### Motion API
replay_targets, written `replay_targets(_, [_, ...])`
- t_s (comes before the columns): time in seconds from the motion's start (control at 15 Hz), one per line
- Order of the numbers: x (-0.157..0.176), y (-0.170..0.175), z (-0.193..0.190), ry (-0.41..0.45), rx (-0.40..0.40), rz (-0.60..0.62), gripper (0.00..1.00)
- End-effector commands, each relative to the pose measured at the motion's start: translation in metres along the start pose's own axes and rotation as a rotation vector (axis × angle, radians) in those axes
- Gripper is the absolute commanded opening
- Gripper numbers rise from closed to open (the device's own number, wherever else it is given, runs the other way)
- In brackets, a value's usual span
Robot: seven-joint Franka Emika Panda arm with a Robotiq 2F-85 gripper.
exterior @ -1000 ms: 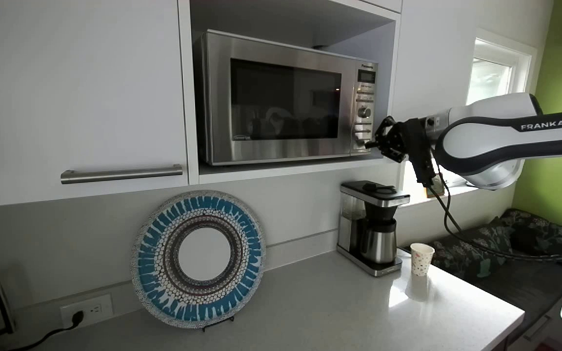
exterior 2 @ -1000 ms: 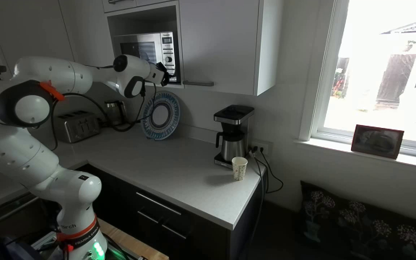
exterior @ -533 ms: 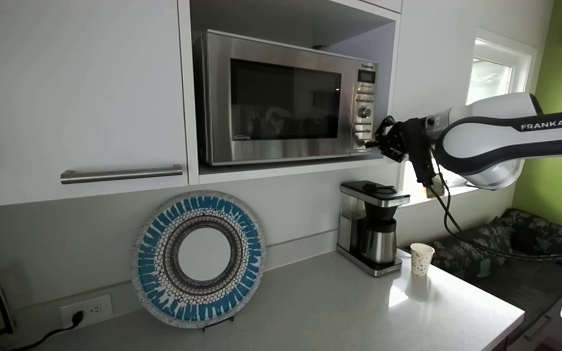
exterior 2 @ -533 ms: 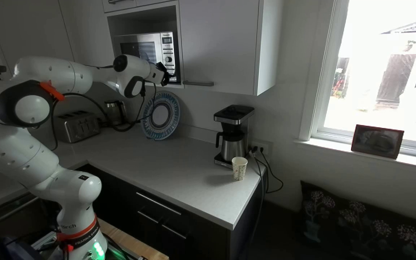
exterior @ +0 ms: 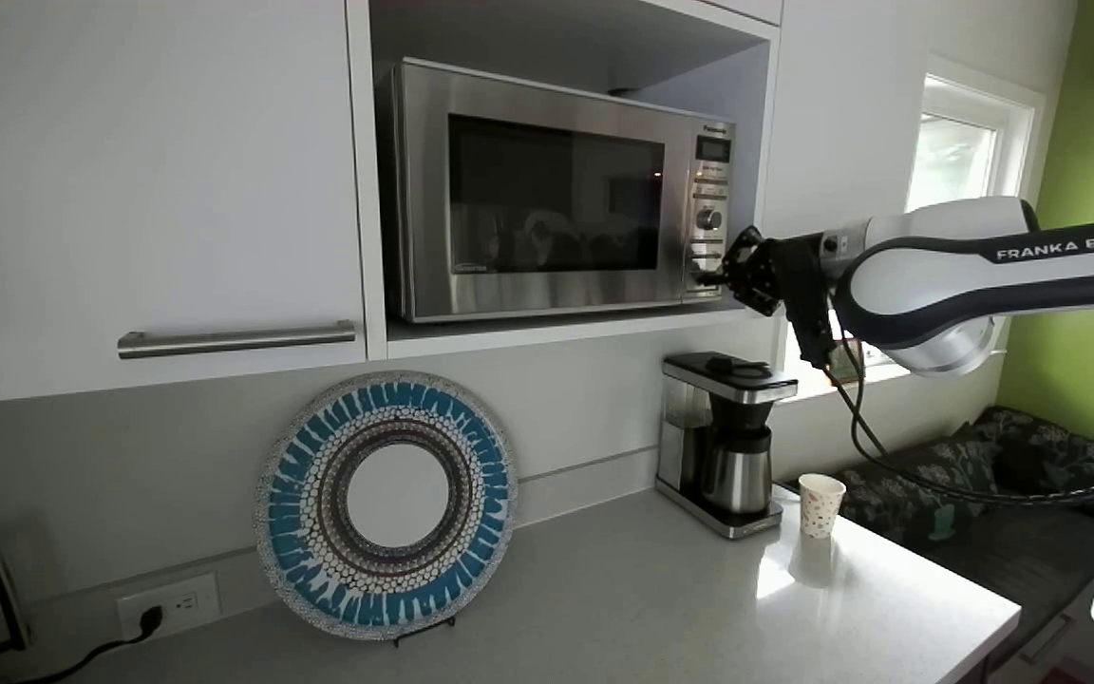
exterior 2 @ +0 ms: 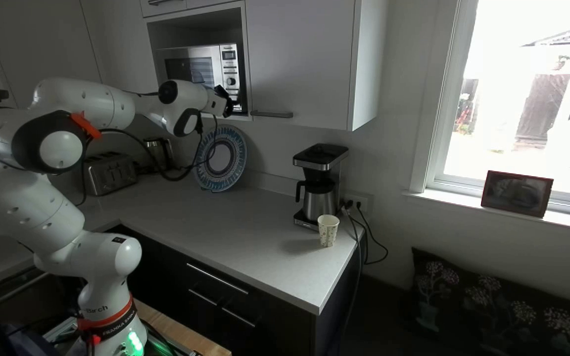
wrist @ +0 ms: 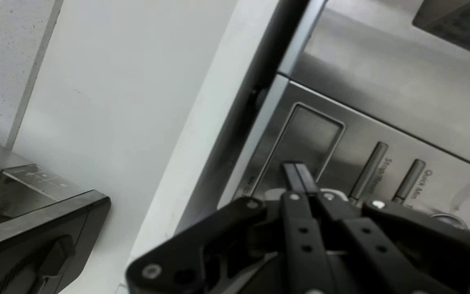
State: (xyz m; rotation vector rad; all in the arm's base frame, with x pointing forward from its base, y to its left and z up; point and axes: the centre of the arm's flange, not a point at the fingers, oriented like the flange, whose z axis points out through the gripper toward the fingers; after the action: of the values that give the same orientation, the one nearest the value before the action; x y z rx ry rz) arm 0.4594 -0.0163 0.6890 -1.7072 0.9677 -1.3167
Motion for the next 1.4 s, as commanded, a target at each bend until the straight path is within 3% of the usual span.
replay_targets(0.0, [0.009, 0.007, 0.016, 0.004, 0.021, -0.019, 0.00])
replay_targets(0.6, [0.035, 0.027, 0.039, -0.004, 0.001, -0.102, 0.00])
replay_targets(1.0, [0.038, 0.016, 0.056, 0.056, -0.011, 0.037, 0.00])
replay_targets(1.33, [0.039, 0.012, 0.044, 0.044, -0.002, -0.030, 0.00])
